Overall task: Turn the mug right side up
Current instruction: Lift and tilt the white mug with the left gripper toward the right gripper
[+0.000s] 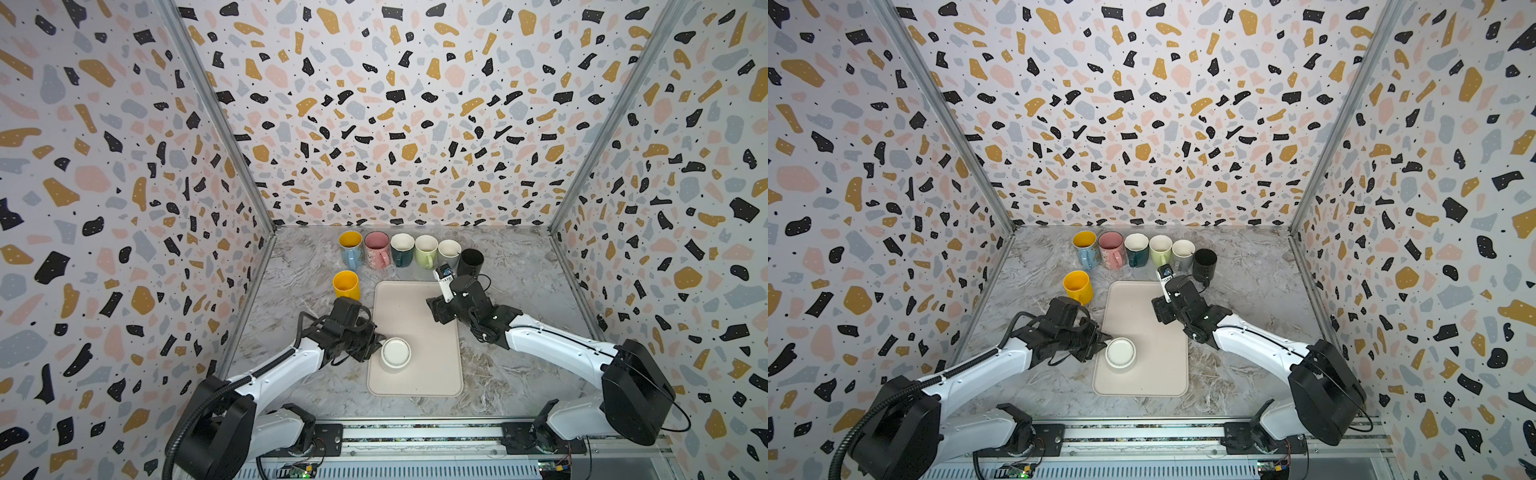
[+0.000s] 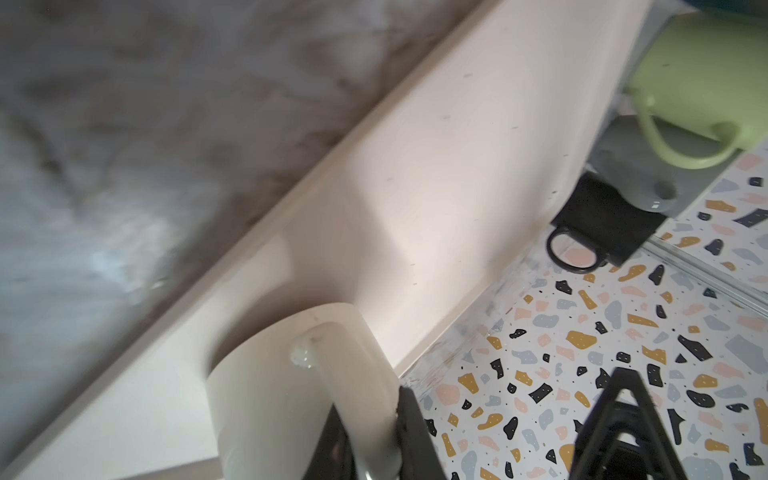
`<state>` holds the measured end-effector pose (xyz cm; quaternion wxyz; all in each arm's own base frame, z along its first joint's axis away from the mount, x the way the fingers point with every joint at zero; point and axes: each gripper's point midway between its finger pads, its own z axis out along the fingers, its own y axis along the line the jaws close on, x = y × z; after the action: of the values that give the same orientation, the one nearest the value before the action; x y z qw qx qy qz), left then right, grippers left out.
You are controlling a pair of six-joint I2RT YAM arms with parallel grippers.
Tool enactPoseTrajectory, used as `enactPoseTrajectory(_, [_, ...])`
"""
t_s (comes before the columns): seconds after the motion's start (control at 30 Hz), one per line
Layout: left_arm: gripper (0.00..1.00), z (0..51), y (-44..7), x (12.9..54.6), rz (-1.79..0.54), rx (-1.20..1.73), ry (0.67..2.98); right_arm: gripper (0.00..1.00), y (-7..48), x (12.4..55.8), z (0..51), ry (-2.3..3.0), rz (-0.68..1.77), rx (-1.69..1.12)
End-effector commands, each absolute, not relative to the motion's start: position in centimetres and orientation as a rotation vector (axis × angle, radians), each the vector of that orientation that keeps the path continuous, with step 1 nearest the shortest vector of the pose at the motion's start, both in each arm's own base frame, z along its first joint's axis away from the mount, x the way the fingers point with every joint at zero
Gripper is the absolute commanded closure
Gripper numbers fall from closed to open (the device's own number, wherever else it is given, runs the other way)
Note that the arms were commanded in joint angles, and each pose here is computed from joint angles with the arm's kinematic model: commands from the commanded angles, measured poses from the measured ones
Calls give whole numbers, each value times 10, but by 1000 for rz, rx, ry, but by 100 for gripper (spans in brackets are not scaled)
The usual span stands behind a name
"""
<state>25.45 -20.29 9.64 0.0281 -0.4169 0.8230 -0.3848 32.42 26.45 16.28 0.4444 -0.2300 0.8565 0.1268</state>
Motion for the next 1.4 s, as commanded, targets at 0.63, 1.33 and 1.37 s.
enactPoseTrajectory(0.63, [100,324,-231,309,-1007,-43,1802,34,243,317,203,2077,291,-516])
enactPoseTrajectory(1.33, [100,302,-273,268,-218,588,1436,34,239,310,288,1935,408,-619])
enactPoseTrajectory(1.37, [100,302,-275,266,-180,613,1417,34,242,309,291,1927,427,-646])
